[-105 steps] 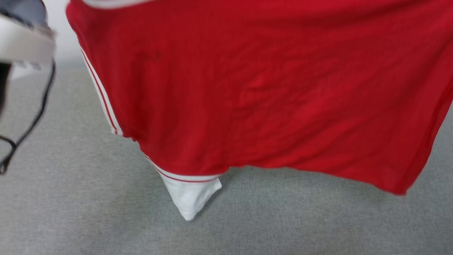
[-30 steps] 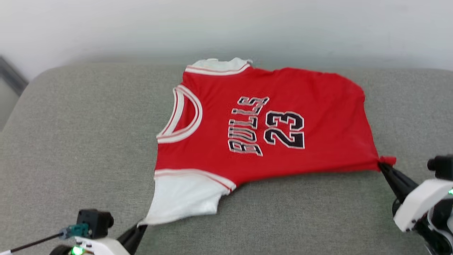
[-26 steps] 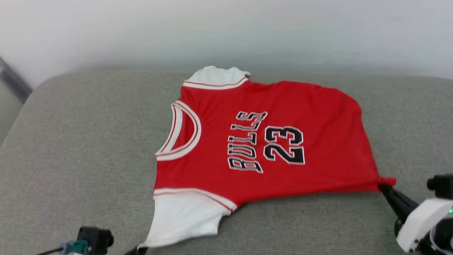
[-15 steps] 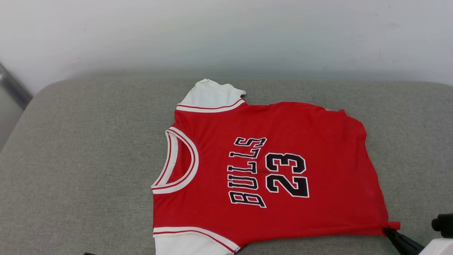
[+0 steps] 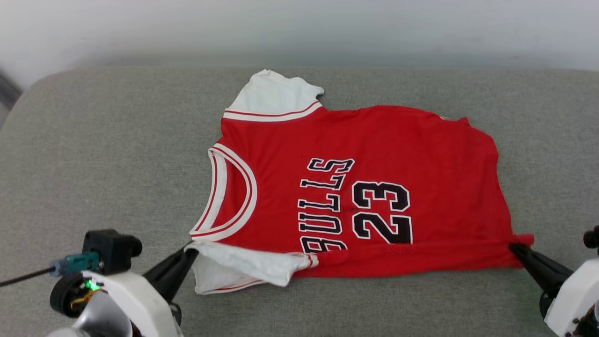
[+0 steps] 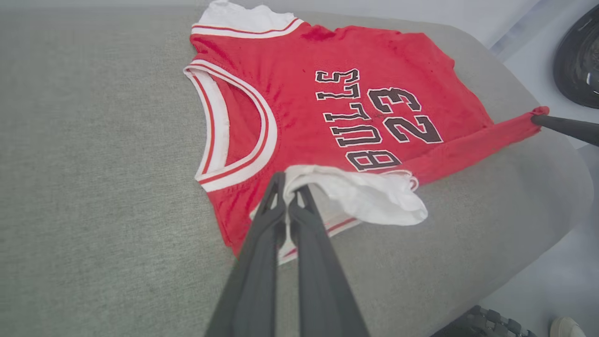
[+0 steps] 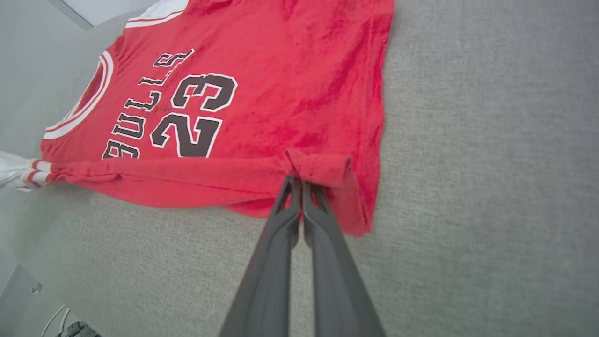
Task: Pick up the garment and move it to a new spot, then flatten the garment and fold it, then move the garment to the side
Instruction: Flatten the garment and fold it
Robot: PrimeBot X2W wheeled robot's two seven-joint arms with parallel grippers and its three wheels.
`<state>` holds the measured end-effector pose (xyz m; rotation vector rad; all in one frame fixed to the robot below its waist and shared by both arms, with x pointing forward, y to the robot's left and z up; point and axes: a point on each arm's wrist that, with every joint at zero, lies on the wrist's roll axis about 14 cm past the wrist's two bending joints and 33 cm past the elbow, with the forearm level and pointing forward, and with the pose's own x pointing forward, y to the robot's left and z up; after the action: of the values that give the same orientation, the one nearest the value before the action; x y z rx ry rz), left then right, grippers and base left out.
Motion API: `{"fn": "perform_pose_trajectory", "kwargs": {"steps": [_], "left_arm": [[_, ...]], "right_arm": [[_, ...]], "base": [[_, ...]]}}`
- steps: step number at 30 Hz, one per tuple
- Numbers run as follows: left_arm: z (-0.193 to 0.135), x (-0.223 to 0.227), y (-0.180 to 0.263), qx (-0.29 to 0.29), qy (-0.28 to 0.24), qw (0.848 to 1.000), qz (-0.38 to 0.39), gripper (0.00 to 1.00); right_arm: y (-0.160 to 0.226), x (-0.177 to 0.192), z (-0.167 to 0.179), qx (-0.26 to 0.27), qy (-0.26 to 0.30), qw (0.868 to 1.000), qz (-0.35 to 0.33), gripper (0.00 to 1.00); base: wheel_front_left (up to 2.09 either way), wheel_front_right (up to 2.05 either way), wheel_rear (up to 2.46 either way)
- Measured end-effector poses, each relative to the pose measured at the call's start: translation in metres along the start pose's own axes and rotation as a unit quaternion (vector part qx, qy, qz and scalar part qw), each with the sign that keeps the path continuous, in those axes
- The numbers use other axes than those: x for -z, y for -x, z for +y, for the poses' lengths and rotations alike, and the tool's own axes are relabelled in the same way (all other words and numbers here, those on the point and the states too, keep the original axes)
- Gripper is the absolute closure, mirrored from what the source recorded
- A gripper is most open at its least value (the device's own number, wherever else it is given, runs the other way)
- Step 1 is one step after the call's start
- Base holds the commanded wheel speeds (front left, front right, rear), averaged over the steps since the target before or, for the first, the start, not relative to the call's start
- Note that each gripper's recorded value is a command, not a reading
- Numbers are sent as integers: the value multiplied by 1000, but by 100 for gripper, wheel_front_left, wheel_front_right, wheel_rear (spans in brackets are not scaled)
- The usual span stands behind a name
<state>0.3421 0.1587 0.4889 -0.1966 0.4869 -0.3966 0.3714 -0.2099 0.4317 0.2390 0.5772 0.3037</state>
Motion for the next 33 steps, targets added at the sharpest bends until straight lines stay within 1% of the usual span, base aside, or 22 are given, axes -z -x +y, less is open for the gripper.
{"fn": "perform_pose_trajectory", "kwargs": {"steps": [4, 13, 17, 21, 24, 25, 26, 27, 33], "left_arm": [[12, -13, -25, -4, -29, 1000, 3, 100], [36, -23, -84, -14, -42, 999, 14, 100], [46, -19, -102, -22, -48, 998, 26, 100], [54, -7, -112, -30, -58, 997, 44, 100], [57, 0, -117, -38, -56, 997, 48, 100], [60, 4, -116, -45, -60, 996, 53, 58], [64, 8, -116, -53, -63, 995, 60, 0], [66, 17, -114, -61, -73, 993, 74, 0], [65, 12, -106, -84, -58, 993, 52, 0]], "right_arm": [[-19, -7, 0, -2, 21, 1000, 22, 100], [-60, -8, -12, 16, 30, 997, 64, 100], [-71, -4, -17, 23, 31, 996, 74, 100], [-77, 1, -19, 27, 35, 995, 87, 100], [-79, 4, -20, 29, 36, 995, 93, 100], [-79, 4, -21, 32, 39, 994, 95, 100], [-79, 4, -22, 34, 44, 994, 95, 80], [-78, 5, -23, 39, 49, 993, 97, 0], [-68, -4, -19, 44, 66, 993, 90, 0]], "base": [[0, 0, 0], [0, 0, 0], [0, 0, 0], [0, 0, 0], [0, 0, 0], [0, 0, 0], [0, 0, 0], [0, 0, 0], [0, 0, 0]]}}
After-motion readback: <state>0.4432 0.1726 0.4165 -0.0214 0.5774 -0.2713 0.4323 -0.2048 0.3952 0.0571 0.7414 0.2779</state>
